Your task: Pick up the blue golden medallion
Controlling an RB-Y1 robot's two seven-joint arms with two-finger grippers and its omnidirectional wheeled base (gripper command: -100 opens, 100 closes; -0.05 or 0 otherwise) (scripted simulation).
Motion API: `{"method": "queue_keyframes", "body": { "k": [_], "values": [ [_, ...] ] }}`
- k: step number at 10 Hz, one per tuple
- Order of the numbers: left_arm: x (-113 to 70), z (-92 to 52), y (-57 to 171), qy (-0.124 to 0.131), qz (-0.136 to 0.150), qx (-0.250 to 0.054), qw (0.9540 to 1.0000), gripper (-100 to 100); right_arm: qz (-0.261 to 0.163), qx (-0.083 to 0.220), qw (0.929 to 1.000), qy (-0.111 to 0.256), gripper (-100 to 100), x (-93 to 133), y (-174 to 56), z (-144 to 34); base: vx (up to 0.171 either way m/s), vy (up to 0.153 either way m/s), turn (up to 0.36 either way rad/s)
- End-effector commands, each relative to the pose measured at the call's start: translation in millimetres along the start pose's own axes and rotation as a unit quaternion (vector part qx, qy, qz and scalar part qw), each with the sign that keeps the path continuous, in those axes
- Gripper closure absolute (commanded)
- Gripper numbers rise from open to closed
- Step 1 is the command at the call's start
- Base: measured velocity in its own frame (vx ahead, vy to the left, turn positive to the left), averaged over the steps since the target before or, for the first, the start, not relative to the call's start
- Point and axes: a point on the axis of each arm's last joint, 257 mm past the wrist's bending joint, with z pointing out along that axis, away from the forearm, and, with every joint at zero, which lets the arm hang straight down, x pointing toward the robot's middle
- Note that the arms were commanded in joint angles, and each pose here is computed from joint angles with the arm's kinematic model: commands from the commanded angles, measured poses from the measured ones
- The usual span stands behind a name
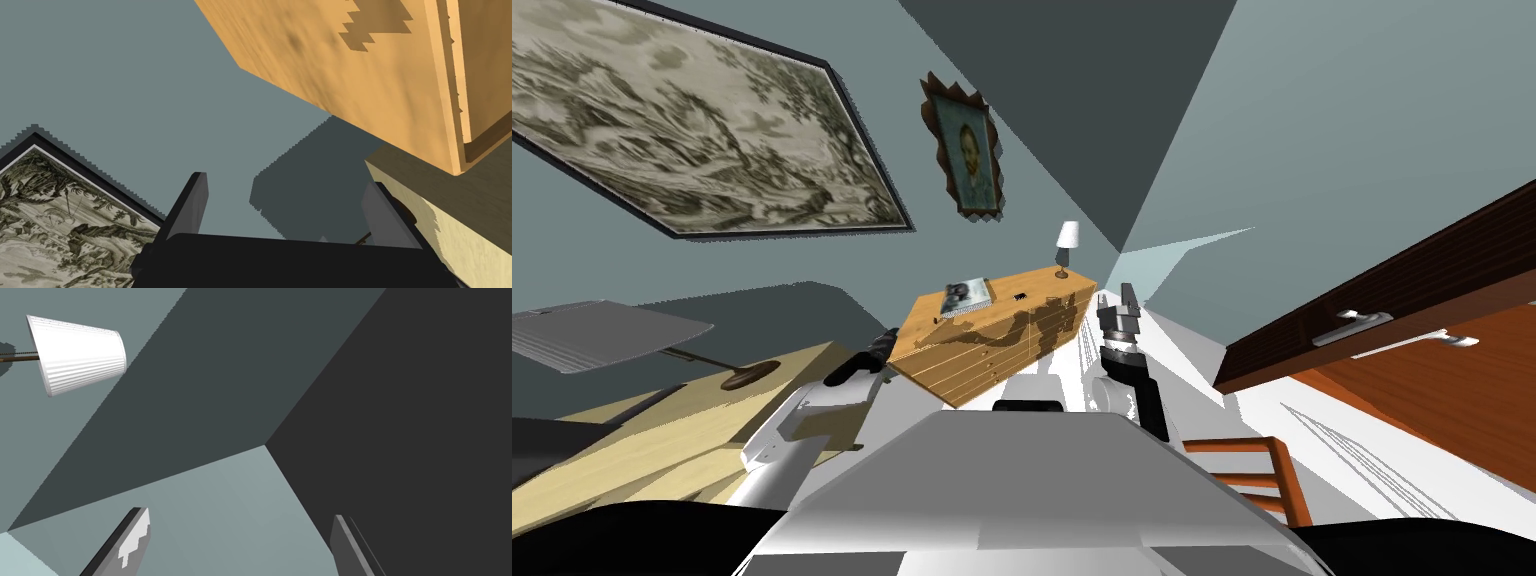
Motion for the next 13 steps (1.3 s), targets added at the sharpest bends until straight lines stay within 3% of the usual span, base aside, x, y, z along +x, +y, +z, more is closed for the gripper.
{"method": "queue_keyframes", "body": {
  "k": [1, 4, 7, 8, 9, 10, 11, 12, 13],
  "values": [
    [-6.7, 1.0, 12.2, -0.003, -0.009, -0.024, 0.9997, -100, 0.000, 0.000, 1.0000, 0.000, 0, 0.0, 0.0, 0.0, 0.059, -0.088, -0.031],
    [-35.7, 6.7, 30.4, -0.020, -0.048, -0.066, 0.9964, -100, 0.000, 0.000, 1.0000, 0.000, 0, 0.0, 0.0, 0.0, 0.065, -0.091, -0.054],
    [-47.3, 6.2, 49.6, -0.028, -0.070, -0.108, 0.9913, -100, 0.000, 0.000, 1.0000, 0.000, 0, 0.0, 0.0, 0.0, 0.075, -0.061, -0.038],
    [-59.5, 7.3, 54.5, -0.036, -0.094, -0.121, 0.9875, -100, 0.000, 0.000, 1.0000, 0.000, 0, 0.0, 0.0, 0.0, 0.084, -0.074, -0.055],
    [-58.7, 5.9, 59.8, -0.036, -0.095, -0.132, 0.9861, -100, 0.000, 0.000, 1.0000, 0.000, 0, 0.0, 0.0, 0.0, 0.065, -0.068, -0.027],
    [-69.5, 6.4, 64.5, -0.044, -0.120, -0.144, 0.9813, -100, 0.000, 0.000, 1.0000, 0.000, 0, 0.0, 0.0, 0.0, 0.072, -0.058, -0.051],
    [-68.5, 4.6, 70.4, -0.044, -0.120, -0.156, 0.9795, -100, 0.000, 0.000, 1.0000, 0.000, 0, 0.0, 0.0, 0.0, 0.060, -0.040, -0.027],
    [-77.8, 4.2, 75.6, -0.051, -0.146, -0.170, 0.9733, -100, 0.000, 0.000, 1.0000, 0.000, 0, 0.0, 0.0, 0.0, 0.074, -0.055, -0.056],
    [-77.1, 2.8, 79.4, -0.051, -0.146, -0.178, 0.9718, -100, 0.000, 0.000, 1.0000, 0.000, 0, 0.0, 0.0, 0.0, 0.066, -0.047, -0.020]
  ]
}}
